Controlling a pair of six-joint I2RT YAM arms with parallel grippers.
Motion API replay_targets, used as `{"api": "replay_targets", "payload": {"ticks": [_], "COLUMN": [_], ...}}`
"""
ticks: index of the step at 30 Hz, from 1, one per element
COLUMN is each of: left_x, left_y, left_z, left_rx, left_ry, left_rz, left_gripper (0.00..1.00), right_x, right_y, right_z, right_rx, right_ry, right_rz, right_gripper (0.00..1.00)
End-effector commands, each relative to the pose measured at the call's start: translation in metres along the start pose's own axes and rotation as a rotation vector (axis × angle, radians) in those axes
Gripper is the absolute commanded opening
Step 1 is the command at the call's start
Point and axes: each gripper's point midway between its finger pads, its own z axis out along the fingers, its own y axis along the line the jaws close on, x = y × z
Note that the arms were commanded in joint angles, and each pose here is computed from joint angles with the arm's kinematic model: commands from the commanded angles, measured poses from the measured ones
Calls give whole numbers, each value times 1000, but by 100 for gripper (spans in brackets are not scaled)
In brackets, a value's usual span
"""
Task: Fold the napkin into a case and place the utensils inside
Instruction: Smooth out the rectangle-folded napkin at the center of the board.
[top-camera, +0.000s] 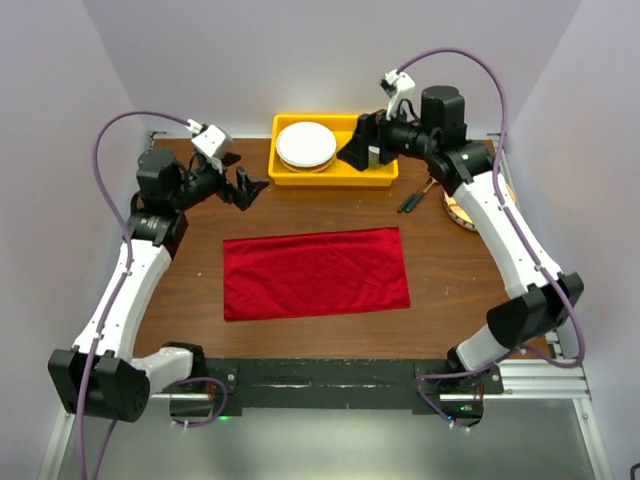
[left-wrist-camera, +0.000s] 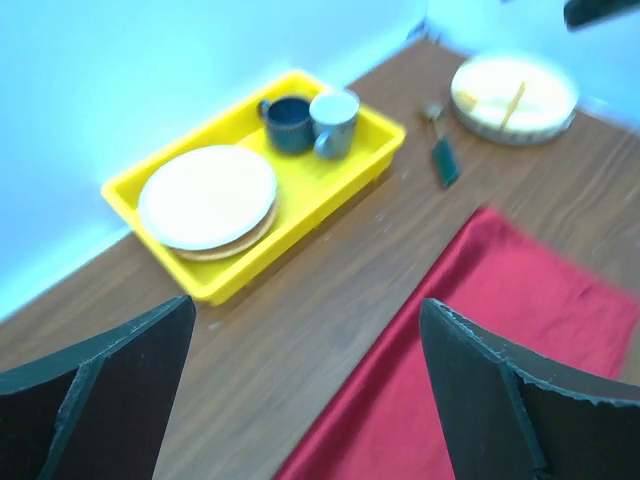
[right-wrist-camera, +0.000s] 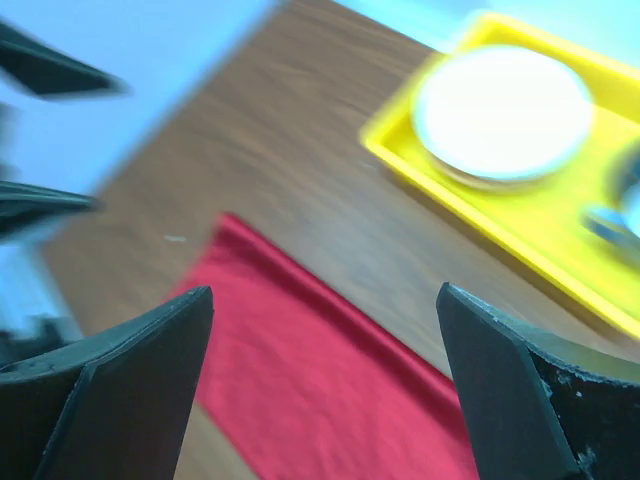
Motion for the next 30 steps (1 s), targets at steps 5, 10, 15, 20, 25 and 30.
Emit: {"api": "replay_targets", "payload": {"ticks": [5,10,15,20,25,30], "left_x": [58,110,151,183,215,245], "left_y": [-55,-76,-86,-86,-85,-72], "left_z": [56,73,85,98,107,101], "left_rx": [151,181,195,192,173,103], "left_ry": [19,33,82,130,179,211], "left_rz": [-664,-954,-1059,-1131,-1169,-1219], "left_gripper": [100,100,100,100,100,100], "right_x": [94,143,180,213,237,269], "right_y": [39,51,42,32,23,7], "right_z": [80,100,123,143,157,157], "right_rx": [-414,-430,-418,-407,-387,-339], "right_ry": [179,217,262,298,332,383], "right_rz": [427,611,724,801,818,852], "right_gripper": [98,98,98,98,98,98]}}
